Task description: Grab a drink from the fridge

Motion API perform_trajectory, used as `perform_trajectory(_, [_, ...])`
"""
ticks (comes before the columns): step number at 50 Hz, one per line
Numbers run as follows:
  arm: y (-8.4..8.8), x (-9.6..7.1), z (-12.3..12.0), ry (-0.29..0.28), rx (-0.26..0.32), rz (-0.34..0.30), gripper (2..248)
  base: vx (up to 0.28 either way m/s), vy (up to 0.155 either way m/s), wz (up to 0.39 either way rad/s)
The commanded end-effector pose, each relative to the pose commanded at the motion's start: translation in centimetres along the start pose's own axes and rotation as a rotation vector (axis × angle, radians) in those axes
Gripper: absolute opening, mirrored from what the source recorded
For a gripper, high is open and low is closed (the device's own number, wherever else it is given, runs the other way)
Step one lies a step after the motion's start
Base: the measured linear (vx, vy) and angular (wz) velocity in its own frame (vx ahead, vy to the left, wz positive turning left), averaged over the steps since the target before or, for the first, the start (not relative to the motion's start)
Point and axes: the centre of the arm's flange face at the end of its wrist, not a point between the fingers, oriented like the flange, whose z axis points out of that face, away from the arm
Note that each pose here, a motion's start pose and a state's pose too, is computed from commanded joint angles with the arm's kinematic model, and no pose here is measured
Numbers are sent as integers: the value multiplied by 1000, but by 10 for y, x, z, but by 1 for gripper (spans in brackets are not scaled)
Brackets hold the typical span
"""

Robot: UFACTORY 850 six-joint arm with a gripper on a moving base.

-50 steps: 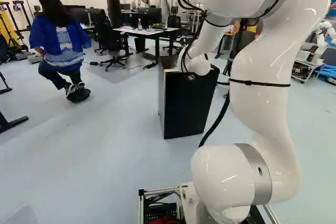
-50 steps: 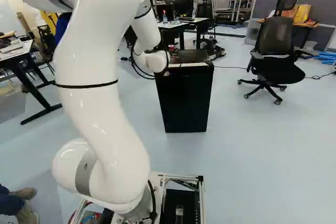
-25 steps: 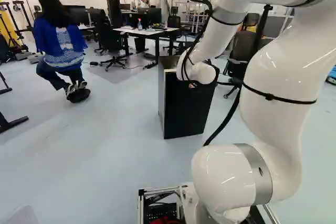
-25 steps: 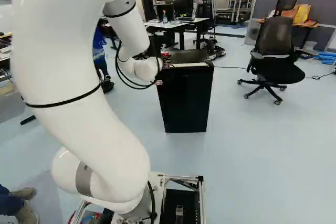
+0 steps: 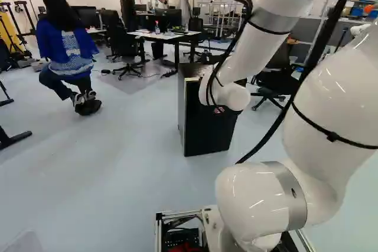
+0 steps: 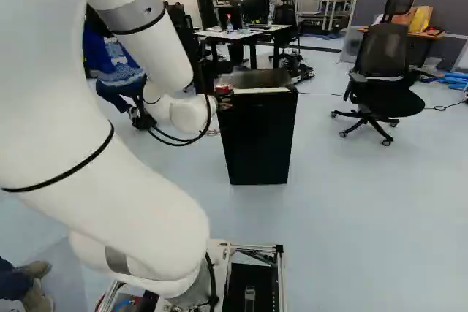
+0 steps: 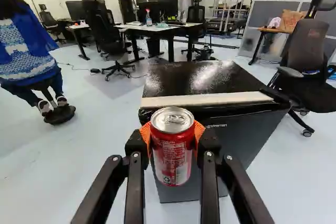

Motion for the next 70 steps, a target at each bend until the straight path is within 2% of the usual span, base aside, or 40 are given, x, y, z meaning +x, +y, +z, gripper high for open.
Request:
perform_trajectory(17, [-5,-24,-38,-24,5,-4,99,0,0,0])
perform_trajectory(34, [-8,-43,-64,-41,9,-7,99,0,0,0])
perform_trajectory(52, [-9,-55,-80,-52,12,-9,99,0,0,0])
perform_trajectory(70, [-9,-58,-84,-54,12,-9,99,0,0,0])
